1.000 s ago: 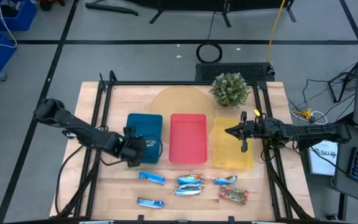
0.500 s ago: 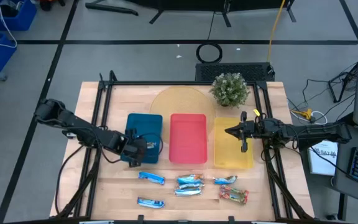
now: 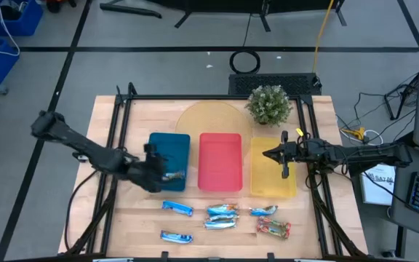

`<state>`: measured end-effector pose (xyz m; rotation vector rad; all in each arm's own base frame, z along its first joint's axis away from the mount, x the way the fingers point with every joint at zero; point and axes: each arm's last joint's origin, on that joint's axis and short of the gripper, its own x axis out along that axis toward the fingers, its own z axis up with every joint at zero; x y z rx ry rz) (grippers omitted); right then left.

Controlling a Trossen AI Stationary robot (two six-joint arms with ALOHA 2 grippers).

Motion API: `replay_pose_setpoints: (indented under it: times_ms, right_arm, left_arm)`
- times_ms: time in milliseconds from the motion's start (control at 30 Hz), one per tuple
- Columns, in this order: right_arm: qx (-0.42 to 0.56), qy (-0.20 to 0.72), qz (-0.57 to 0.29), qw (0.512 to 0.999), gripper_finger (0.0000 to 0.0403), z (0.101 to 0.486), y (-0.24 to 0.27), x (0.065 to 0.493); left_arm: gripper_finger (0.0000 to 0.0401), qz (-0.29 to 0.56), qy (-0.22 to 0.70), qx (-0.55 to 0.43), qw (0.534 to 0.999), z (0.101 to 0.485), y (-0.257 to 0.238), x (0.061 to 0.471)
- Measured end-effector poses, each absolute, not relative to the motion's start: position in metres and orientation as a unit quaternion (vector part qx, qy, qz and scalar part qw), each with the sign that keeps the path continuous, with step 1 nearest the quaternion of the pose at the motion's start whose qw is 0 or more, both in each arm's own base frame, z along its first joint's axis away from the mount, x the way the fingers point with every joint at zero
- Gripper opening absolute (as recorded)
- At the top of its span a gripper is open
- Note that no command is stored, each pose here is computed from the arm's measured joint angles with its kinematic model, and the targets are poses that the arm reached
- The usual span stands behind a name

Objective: Pick and place Granola Bars by type
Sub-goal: Put the red granola bar into the yellow bin

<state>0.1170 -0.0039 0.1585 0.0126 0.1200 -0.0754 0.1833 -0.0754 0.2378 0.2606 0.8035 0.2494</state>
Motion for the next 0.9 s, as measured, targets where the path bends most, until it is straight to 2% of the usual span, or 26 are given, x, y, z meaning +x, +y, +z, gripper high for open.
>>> replay_pose_setpoints:
  times_ms: [133,333,567,700,900]
  right_arm:
    - [0.006,0.058,-0.038,0.998,0.0,0.159,-0.004,0.117]
    - [0.004,0.055,-0.039,0.998,0.0,0.159,-0.004,0.117]
    - [0.006,0.021,-0.039,0.999,0.0,0.166,-0.004,0.118]
    - [0.001,0.024,-0.038,0.999,0.0,0.165,-0.004,0.118]
    - [-0.042,-0.015,-0.037,0.998,0.0,0.174,-0.004,0.118]
  left_arm:
    - [0.0121,0.113,0.276,0.137,0.945,0.263,-0.075,0.152]
    - [0.0013,0.097,0.185,0.132,0.969,0.24,-0.064,0.131]
    - [0.0004,0.05,0.11,0.165,0.979,0.181,-0.056,0.126]
    - [0.0004,0.021,0.061,0.154,0.986,0.161,-0.05,0.122]
    - [0.0006,0.02,0.064,0.145,0.987,0.154,-0.046,0.122]
